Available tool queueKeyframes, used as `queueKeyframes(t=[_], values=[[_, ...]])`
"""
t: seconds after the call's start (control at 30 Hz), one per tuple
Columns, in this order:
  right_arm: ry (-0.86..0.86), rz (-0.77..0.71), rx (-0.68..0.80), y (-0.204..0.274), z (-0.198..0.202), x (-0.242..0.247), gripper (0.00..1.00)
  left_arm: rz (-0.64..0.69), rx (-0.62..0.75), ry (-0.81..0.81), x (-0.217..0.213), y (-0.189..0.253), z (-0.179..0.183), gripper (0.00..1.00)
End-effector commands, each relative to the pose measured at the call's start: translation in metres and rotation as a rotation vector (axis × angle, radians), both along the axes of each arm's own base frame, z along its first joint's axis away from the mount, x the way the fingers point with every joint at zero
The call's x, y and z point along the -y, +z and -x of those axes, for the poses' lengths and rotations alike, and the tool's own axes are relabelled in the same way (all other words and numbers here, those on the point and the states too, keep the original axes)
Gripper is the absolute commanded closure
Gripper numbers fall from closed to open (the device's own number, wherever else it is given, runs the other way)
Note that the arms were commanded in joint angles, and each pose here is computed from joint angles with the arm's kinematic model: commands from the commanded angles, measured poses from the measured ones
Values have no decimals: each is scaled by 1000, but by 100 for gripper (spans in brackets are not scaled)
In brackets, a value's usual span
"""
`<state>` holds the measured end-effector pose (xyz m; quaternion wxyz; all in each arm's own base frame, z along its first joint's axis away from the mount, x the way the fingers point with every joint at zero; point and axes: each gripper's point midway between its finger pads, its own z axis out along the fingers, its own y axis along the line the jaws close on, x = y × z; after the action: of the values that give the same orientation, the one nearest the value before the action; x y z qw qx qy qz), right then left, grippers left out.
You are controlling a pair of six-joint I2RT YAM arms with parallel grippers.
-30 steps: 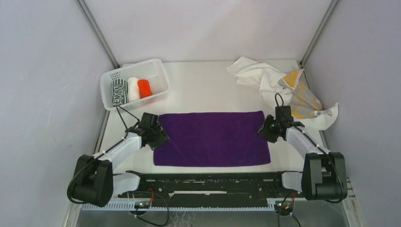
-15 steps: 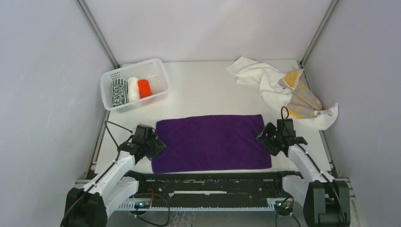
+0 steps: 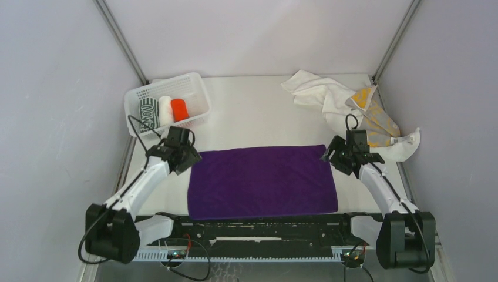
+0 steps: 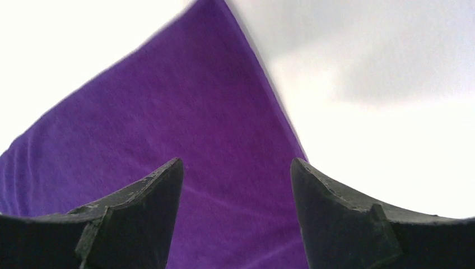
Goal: Roll the towels
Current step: Flatten out the towel at the center of the board, then fold the towel at the center of the board.
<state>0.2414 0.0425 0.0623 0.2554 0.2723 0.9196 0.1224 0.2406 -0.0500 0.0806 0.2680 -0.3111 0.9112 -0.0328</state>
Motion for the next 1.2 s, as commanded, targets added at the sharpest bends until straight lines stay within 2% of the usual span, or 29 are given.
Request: queueKeyframes(t=[0.0, 0.2, 0.33, 0.6, 0.8, 0.97, 1.07, 1.17], values=[[81, 93, 138, 22, -47, 7, 30, -134, 22, -36, -16, 11, -42, 37], [103, 139, 88, 18, -77, 11, 32, -138, -17, -78, -4, -7, -88, 44], [118, 147, 73, 14, -85, 8, 33, -157, -59, -83, -2, -17, -102, 53], [113, 167, 75, 12, -90, 10, 34, -155, -89, -90, -8, -27, -105, 51], [114, 171, 65, 11, -92, 11, 34, -64, -96, -87, -2, -36, -108, 53], [118, 174, 68, 12, -92, 11, 34, 71, -105, -109, 5, -40, -101, 55], [120, 178, 74, 14, -92, 12, 34, 32, -117, -156, -6, -24, -90, 53], [123, 176, 91, 16, -96, 11, 34, -34, -154, -287, -12, -5, -78, 50]])
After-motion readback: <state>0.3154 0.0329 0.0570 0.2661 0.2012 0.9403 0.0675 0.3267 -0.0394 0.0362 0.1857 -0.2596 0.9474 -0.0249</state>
